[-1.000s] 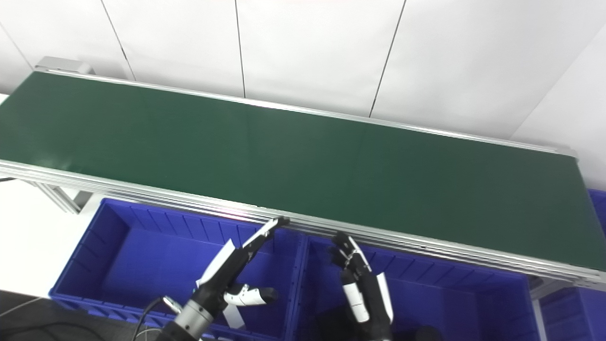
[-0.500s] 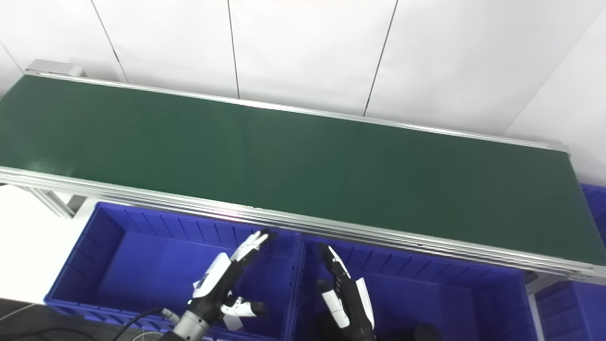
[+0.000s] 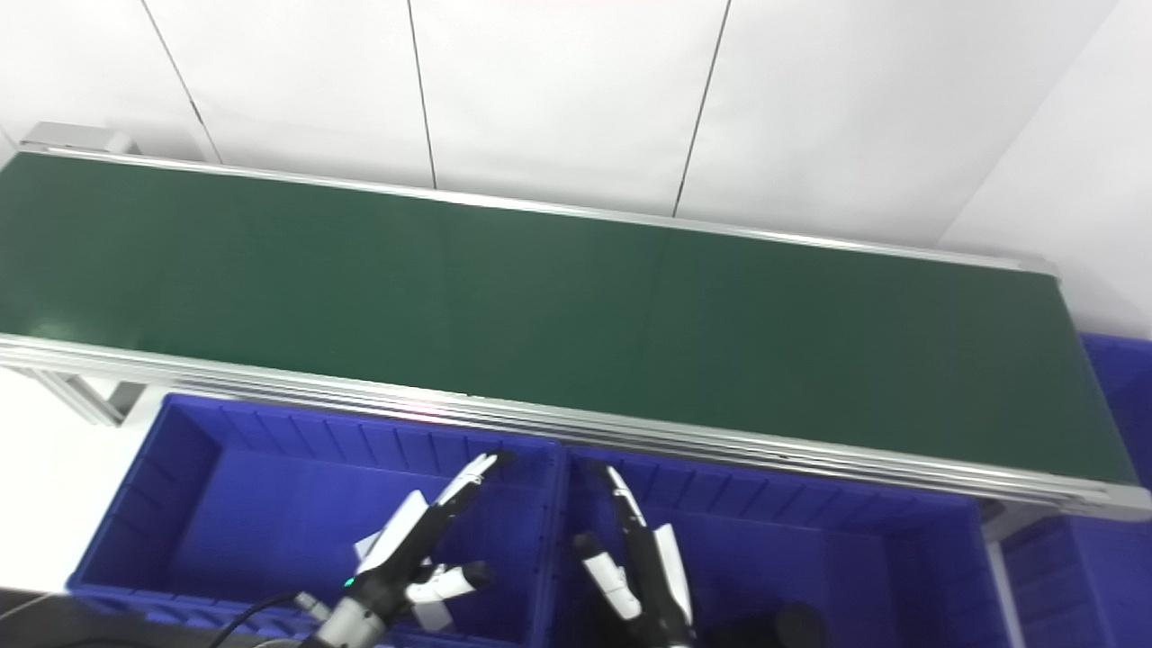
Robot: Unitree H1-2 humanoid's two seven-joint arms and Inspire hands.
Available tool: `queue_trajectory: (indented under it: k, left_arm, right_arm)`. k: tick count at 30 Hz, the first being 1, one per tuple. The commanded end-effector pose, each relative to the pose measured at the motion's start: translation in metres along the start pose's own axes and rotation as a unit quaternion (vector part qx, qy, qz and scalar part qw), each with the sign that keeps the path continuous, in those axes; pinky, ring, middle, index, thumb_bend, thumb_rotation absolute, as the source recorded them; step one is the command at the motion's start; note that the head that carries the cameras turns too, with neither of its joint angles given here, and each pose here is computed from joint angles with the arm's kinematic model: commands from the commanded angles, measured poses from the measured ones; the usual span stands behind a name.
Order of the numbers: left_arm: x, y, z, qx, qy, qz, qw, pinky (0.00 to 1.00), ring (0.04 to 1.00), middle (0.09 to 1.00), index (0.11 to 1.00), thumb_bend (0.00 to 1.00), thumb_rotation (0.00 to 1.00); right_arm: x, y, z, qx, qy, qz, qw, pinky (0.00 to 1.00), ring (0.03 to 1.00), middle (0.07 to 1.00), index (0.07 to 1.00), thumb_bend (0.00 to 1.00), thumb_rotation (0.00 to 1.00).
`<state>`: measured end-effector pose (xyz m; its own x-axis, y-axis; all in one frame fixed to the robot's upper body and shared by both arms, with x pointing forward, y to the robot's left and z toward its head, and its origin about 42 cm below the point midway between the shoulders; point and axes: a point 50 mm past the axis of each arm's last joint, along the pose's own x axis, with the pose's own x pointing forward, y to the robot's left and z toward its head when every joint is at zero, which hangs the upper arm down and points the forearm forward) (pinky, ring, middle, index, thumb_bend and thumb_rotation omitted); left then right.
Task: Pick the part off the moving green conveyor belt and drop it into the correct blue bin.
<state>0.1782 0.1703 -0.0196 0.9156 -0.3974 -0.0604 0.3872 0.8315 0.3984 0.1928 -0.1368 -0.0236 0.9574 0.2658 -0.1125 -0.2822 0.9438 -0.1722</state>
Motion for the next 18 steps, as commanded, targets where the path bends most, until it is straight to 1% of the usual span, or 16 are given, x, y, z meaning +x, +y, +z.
queue_trajectory:
  k: [1,6,10,14,16,18]
  left_arm:
    - [0.006,0.009,0.009,-0.010,-0.030,0.006,0.999,1.00,1.000,1.000,0.972,0.89,1.00]
    - [0.004,0.011,0.017,-0.026,-0.039,-0.002,0.999,1.00,1.000,1.000,0.995,0.85,1.00]
    - [0.005,0.012,0.022,-0.037,-0.045,-0.003,0.998,1.00,1.000,1.000,1.000,0.81,1.00]
    - [0.008,0.016,0.028,-0.046,-0.055,0.003,0.997,1.00,1.000,1.000,0.998,0.78,1.00]
    - [0.010,0.018,0.032,-0.049,-0.060,0.007,0.997,1.00,1.000,1.000,0.989,0.77,1.00]
    - [0.012,0.017,0.035,-0.054,-0.065,0.011,0.996,1.00,1.000,1.000,0.981,0.77,1.00]
  right_arm:
    - [0.008,0.001,0.011,0.000,-0.036,-0.013,0.999,0.94,0.958,0.946,0.918,0.79,0.93]
    - [0.011,0.006,0.015,-0.002,-0.044,-0.018,0.999,0.95,0.962,0.945,0.925,0.79,0.93]
    - [0.013,0.007,0.017,-0.002,-0.049,-0.021,0.999,0.97,0.971,0.952,0.934,0.79,0.96]
    - [0.013,0.002,0.024,0.007,-0.060,-0.017,0.998,0.98,0.980,0.963,0.942,0.79,0.98]
    - [0.014,-0.003,0.027,0.015,-0.065,-0.017,0.998,0.96,0.968,0.963,0.939,0.80,0.98]
    - [0.014,-0.010,0.029,0.019,-0.069,-0.020,0.997,0.96,0.953,0.962,0.938,0.79,0.98]
